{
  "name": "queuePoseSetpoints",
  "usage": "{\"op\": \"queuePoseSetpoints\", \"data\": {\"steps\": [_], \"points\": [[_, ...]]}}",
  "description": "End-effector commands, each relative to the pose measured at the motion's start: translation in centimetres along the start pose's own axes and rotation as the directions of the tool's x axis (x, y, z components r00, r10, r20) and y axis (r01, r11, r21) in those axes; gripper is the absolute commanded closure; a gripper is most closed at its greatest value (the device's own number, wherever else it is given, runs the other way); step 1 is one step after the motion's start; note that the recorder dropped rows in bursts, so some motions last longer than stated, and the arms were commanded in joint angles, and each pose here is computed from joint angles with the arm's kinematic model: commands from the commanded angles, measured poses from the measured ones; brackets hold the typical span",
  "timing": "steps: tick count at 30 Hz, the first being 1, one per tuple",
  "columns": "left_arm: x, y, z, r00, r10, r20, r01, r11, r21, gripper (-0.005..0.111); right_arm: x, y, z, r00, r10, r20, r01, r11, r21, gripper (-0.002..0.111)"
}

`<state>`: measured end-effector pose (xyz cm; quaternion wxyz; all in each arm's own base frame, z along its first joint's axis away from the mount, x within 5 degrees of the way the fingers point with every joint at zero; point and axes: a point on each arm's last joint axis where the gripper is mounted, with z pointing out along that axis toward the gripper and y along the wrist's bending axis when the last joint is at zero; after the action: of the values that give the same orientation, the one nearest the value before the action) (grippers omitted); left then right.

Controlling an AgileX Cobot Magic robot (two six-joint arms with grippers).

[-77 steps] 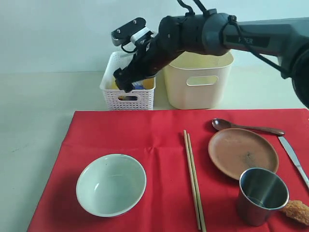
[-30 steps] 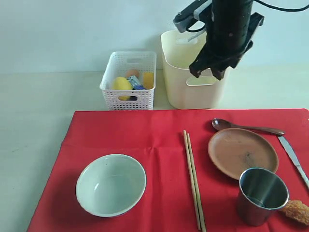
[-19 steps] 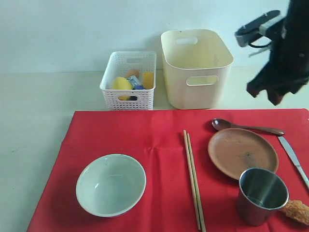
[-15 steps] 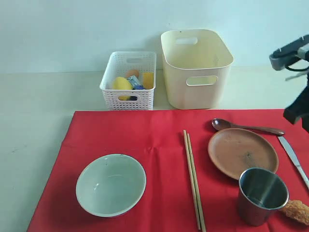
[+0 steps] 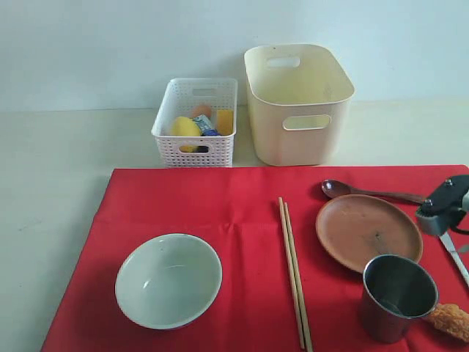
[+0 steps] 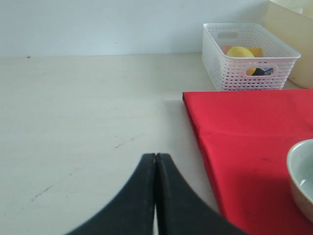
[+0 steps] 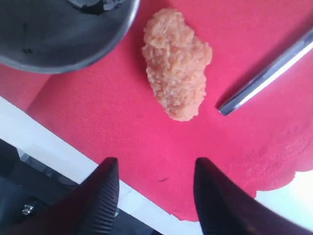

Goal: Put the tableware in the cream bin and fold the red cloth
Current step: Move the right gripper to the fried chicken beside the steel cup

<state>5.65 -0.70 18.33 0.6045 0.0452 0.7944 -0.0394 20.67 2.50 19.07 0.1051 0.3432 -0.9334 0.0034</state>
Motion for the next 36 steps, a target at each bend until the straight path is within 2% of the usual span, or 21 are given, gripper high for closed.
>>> {"op": "queuePoseSetpoints", "data": {"steps": [1,3,6,13,19,23,26,30,33,35,36], "points": [[0.0,0.0,0.0,1.000,-0.012,0.007,0.012,1.000,-0.002,0.107,0.6,0.6,1.1,0.995,-0.086,0.058,0.085,0.996,0.019,0.050],[0.0,0.0,0.0,1.000,-0.012,0.007,0.012,1.000,-0.002,0.107,0.8,0.9,1.3,0.989,-0.113,0.093,0.111,0.993,0.029,0.040],[0.0,0.0,0.0,1.000,-0.012,0.007,0.012,1.000,-0.002,0.107,0.9,1.1,1.5,0.976,-0.151,0.160,0.141,0.988,0.071,0.032],[0.0,0.0,0.0,1.000,-0.012,0.007,0.012,1.000,-0.002,0.107,1.1,1.4,3.7,0.927,-0.310,0.211,0.277,0.945,0.172,0.032],[0.0,0.0,0.0,1.000,-0.012,0.007,0.012,1.000,-0.002,0.107,0.3,0.9,3.6,0.904,-0.315,0.289,0.242,0.934,0.261,0.033],[0.0,0.0,0.0,1.000,-0.012,0.007,0.012,1.000,-0.002,0.107,0.3,0.9,3.7,0.905,-0.314,0.285,0.244,0.935,0.257,0.033],[0.0,0.0,0.0,1.000,-0.012,0.007,0.012,1.000,-0.002,0.107,0.0,0.7,4.7,0.919,-0.300,0.254,0.250,0.945,0.211,0.038],[0.0,0.0,0.0,1.000,-0.012,0.007,0.012,1.000,-0.002,0.107,-0.5,0.6,6.2,0.933,-0.293,0.208,0.265,0.952,0.155,0.038],[0.0,0.0,0.0,1.000,-0.012,0.007,0.012,1.000,-0.002,0.107,-0.8,0.4,6.7,0.933,-0.293,0.209,0.264,0.952,0.157,0.047],[0.0,0.0,0.0,1.000,-0.012,0.007,0.012,1.000,-0.002,0.107,-0.9,0.3,6.8,0.933,-0.293,0.209,0.264,0.952,0.157,0.070],[0.0,0.0,0.0,1.000,-0.012,0.007,0.012,1.000,-0.002,0.107,-0.9,0.3,6.8,0.933,-0.293,0.209,0.264,0.952,0.157,0.077]]}}
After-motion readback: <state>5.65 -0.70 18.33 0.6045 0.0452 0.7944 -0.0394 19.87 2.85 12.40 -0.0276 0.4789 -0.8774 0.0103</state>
